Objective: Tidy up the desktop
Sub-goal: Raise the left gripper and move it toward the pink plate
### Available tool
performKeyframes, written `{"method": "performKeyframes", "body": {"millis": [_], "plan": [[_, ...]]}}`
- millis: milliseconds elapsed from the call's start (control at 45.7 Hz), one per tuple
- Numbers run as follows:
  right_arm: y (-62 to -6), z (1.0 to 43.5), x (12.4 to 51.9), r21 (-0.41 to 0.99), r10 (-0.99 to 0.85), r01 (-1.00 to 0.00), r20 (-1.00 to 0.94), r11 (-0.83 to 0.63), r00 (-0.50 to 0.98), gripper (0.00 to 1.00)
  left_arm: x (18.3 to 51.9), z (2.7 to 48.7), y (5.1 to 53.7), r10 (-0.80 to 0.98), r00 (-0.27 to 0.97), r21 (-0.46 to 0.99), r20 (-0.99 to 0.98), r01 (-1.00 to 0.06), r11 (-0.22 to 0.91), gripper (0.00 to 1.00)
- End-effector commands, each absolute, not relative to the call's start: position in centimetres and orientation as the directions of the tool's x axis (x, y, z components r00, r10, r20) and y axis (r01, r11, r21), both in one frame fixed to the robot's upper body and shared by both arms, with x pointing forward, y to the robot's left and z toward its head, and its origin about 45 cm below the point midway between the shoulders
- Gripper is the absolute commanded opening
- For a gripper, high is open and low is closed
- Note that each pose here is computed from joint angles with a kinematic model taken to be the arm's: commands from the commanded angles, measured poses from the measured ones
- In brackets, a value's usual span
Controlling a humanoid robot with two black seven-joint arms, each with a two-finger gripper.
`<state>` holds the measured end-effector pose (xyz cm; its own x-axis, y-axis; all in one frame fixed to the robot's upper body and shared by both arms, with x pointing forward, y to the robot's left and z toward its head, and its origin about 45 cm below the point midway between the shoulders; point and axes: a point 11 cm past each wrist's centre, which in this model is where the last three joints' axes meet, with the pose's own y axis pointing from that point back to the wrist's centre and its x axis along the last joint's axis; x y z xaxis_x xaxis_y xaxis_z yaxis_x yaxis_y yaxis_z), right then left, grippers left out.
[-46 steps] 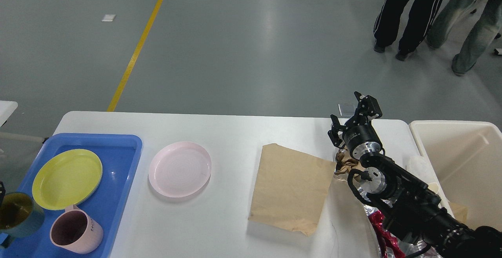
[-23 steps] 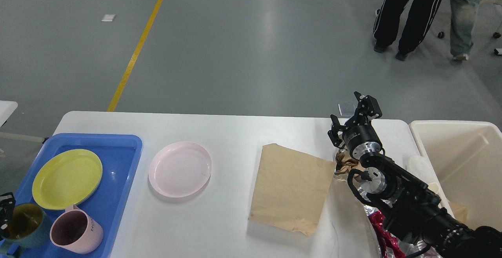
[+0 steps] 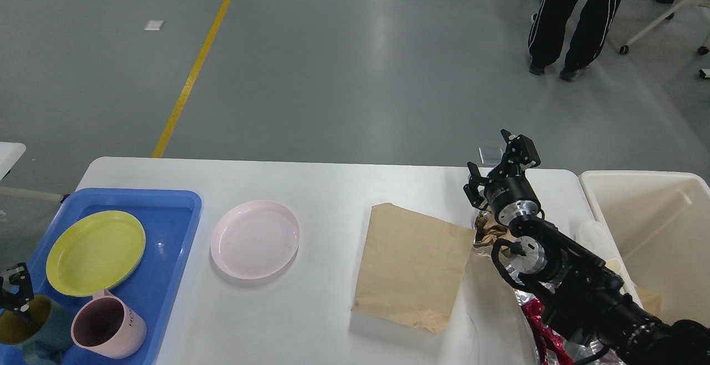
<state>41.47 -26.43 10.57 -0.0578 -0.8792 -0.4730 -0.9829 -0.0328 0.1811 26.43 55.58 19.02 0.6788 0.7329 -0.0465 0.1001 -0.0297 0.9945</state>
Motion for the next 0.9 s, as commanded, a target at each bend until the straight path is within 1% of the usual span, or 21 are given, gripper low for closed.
{"method": "performKeyframes", "body": {"millis": [0,22,87,175,328,459,612,744,875], "plan": [[-26.4,10.6,41.5,0.180,-0.880,-0.983,-0.472,-0.033,-0.057,1.00,27.6,20.2,55.5,0.722,0.691,0.996,-0.019,0.076,-0.047,0.75],[-26.4,10.5,41.4,0.183,-0.879,-0.983,-0.472,-0.033,-0.058,1.00,27.8,20.6,55.5,0.721,0.693,0.996,-0.011,0.070,-0.052,0.79],[-26.5,10.6,41.5,0.181,-0.879,-0.983,-0.473,-0.032,-0.059,1.00,28.5,21.8,55.8,0.714,0.700,0.996,0.017,0.053,-0.076,0.84],[-26.4,10.5,41.4,0.181,-0.879,-0.983,-0.472,-0.033,-0.058,1.00,30.1,24.2,55.9,0.694,0.716,0.993,0.069,0.016,-0.115,0.87],[-26.4,10.6,41.5,0.181,-0.879,-0.983,-0.472,-0.034,-0.057,1.00,34.4,28.2,53.5,0.614,0.774,0.983,0.154,-0.059,-0.172,0.94],[-26.4,10.6,41.4,0.181,-0.879,-0.983,-0.473,-0.034,-0.057,1.00,38.7,32.1,49.6,0.502,0.833,0.966,0.232,-0.138,-0.217,0.95],[-26.4,10.6,41.5,0.180,-0.879,-0.983,-0.473,-0.032,-0.058,1.00,43.1,35.8,43.3,0.368,0.879,0.947,0.305,-0.240,-0.211,0.95],[-26.4,10.5,41.4,0.183,-0.879,-0.983,-0.472,-0.033,-0.058,1.00,45.1,37.8,39.6,0.294,0.890,0.934,0.349,-0.304,-0.188,0.95],[-26.4,10.6,41.5,0.181,-0.879,-0.983,-0.472,-0.034,-0.057,1.00,45.7,38.0,38.3,0.268,0.894,0.930,0.360,-0.321,-0.178,0.95]]}}
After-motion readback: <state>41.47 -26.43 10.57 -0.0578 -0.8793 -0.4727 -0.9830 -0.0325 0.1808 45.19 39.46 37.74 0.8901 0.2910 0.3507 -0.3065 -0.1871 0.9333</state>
